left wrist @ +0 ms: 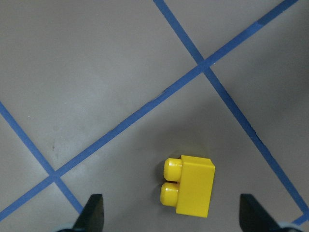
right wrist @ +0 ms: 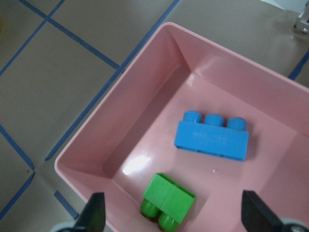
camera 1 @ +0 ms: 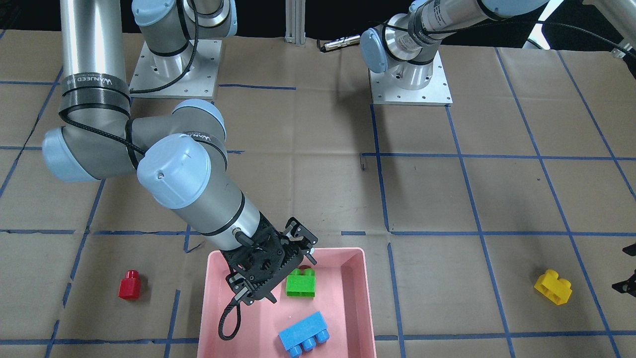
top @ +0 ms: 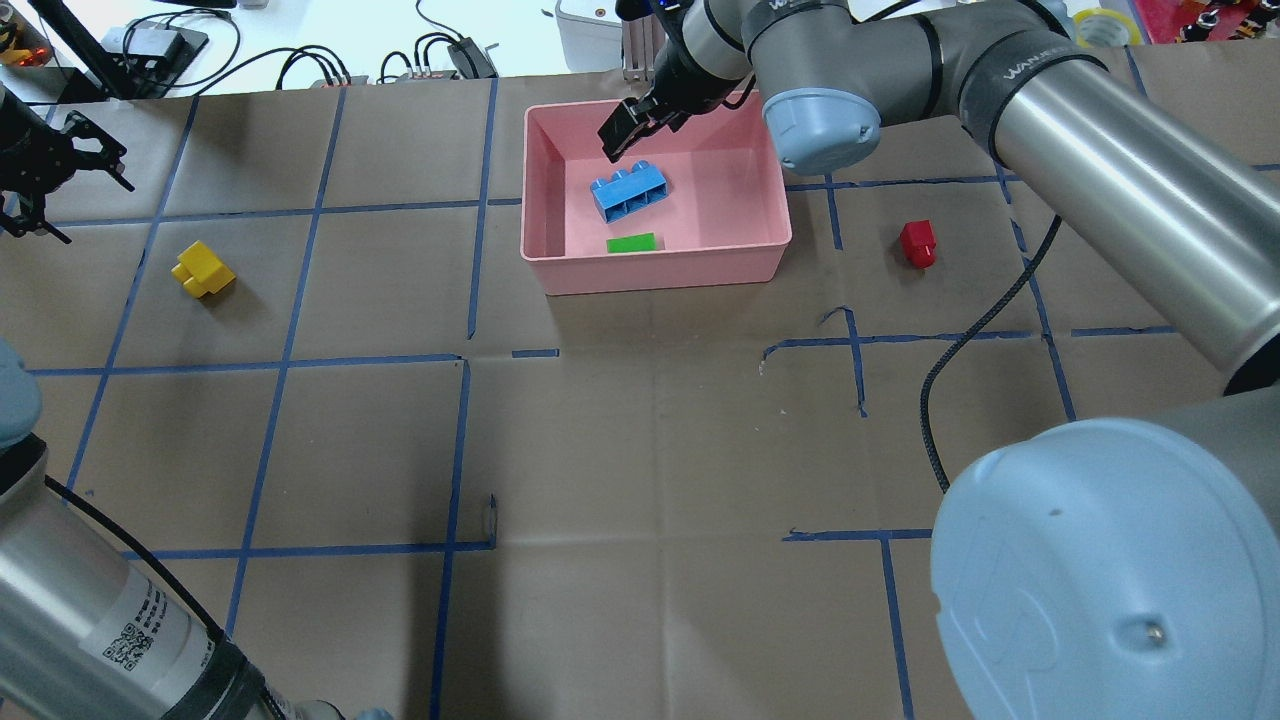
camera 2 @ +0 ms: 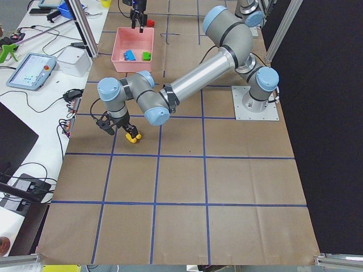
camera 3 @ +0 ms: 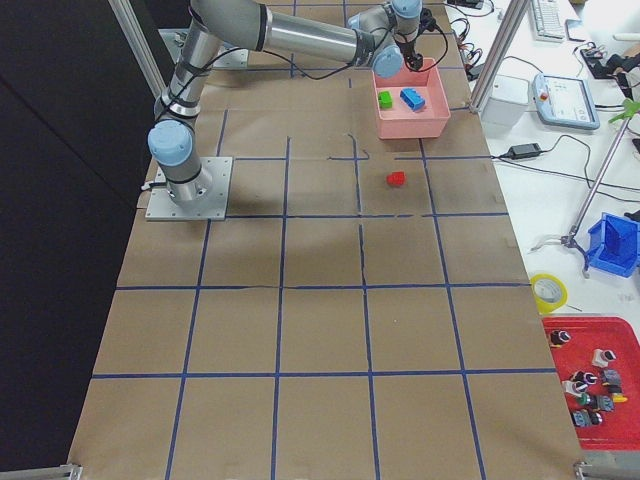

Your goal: Put all blocks into box

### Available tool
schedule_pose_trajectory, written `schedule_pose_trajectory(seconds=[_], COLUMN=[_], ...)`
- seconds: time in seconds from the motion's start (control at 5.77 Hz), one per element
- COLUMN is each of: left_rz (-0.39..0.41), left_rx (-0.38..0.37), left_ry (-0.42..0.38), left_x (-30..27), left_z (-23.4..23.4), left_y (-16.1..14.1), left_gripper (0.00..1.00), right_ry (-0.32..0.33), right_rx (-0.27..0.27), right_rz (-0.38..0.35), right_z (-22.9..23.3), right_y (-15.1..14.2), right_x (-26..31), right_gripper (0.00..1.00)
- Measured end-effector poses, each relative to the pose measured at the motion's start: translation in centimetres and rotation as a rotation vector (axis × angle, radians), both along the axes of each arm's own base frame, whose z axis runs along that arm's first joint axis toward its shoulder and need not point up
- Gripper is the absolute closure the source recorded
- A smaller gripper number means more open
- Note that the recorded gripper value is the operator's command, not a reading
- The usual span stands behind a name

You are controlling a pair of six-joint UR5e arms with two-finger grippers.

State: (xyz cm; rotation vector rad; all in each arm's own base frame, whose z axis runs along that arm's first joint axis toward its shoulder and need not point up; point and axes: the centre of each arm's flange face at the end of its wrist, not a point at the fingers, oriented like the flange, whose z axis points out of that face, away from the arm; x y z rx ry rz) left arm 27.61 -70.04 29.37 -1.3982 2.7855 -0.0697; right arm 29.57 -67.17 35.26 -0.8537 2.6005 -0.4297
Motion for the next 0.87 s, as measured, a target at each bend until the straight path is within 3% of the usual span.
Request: schedule_pose_trajectory(seconds=[0.17,0.52,0.69,0.87], left_rz=[-0.024,-0.061,-0.065,-0.065], left_rx=[-0.029,-0.062,-0.054,-0.043], left_ry=[-0.018,-0.036,-0.030,-0.024], left_x=[-2.3,-4.7,-5.0,-5.1], left_z=[-1.8,-6.4,-8.4,-9.5], left_y=[-0.6,-0.5,-0.2,0.2], left_gripper=[0.01,0.01,0.01,0.01], right_ry=[0.038,0.296,0.368,0.387], right_rx=[0.065,0.179,0.229,0.278], right_rz=[-0.046,-0.236,-0.349,-0.463], right_z=[1.5,3.9,4.0,2.6], right_y=[0.6,1.4,1.8,2.0], right_x=[-3.2,-14.3,-18.6,-21.6], right_gripper=[0.00,0.01,0.02,0.03])
